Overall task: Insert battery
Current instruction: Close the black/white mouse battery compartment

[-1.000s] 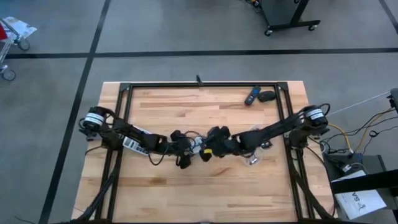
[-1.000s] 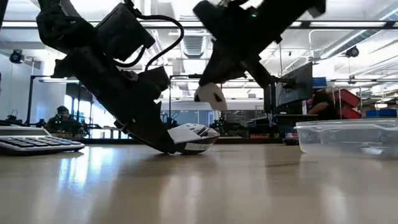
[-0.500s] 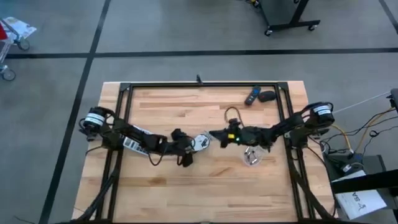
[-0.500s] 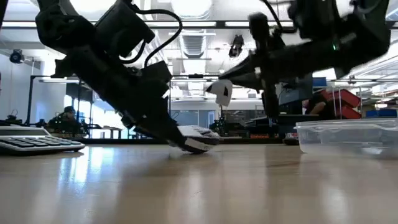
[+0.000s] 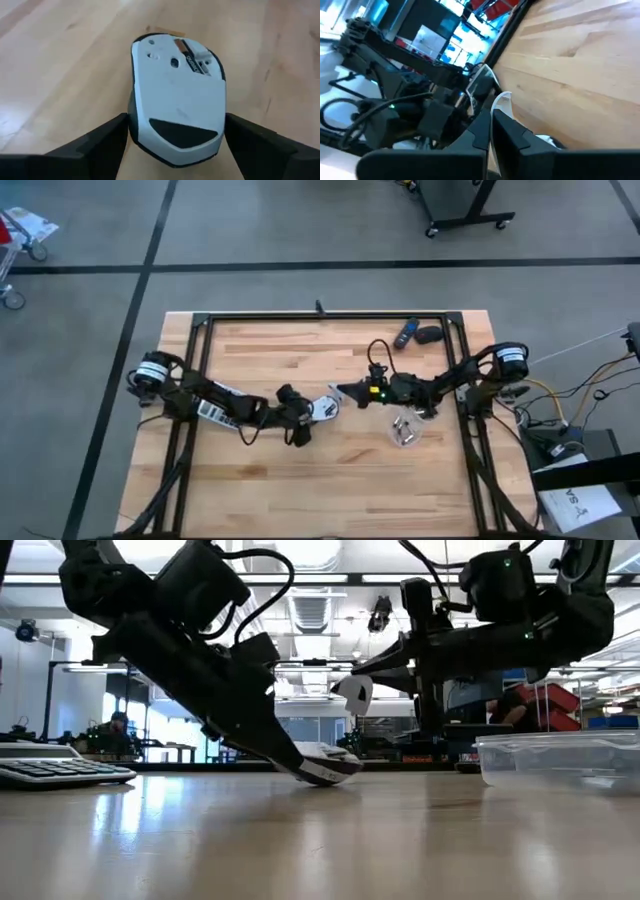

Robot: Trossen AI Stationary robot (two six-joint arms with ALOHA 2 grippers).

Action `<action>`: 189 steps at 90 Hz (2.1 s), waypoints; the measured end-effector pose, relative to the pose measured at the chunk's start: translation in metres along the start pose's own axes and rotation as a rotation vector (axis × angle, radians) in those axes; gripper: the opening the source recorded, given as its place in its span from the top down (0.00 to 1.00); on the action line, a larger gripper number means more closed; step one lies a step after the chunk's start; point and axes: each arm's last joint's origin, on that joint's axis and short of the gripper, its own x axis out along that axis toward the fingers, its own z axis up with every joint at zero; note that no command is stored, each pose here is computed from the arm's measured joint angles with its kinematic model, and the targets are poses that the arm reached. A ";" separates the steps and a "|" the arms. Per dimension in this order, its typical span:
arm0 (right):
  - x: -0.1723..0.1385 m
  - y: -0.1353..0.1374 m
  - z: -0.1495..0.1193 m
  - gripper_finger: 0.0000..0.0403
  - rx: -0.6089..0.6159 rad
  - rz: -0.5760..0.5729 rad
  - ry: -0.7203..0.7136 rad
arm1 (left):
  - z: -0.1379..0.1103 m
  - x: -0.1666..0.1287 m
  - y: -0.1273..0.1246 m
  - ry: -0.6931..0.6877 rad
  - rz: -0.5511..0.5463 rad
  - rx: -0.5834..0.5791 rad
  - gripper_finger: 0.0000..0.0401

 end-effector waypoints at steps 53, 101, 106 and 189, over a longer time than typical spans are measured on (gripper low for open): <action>0.000 -0.006 -0.005 1.00 0.014 -0.052 0.076 | 0.002 0.000 0.001 -0.034 0.057 0.109 0.26; 0.000 -0.008 -0.004 1.00 -0.009 -0.056 0.078 | 0.005 0.002 0.008 -0.043 0.113 0.181 0.25; 0.000 -0.008 -0.004 1.00 -0.010 -0.056 0.078 | 0.005 0.003 0.008 -0.040 0.107 0.181 0.25; 0.001 -0.005 0.000 1.00 0.020 -0.028 0.039 | 0.001 0.024 0.010 -0.061 0.144 0.123 0.39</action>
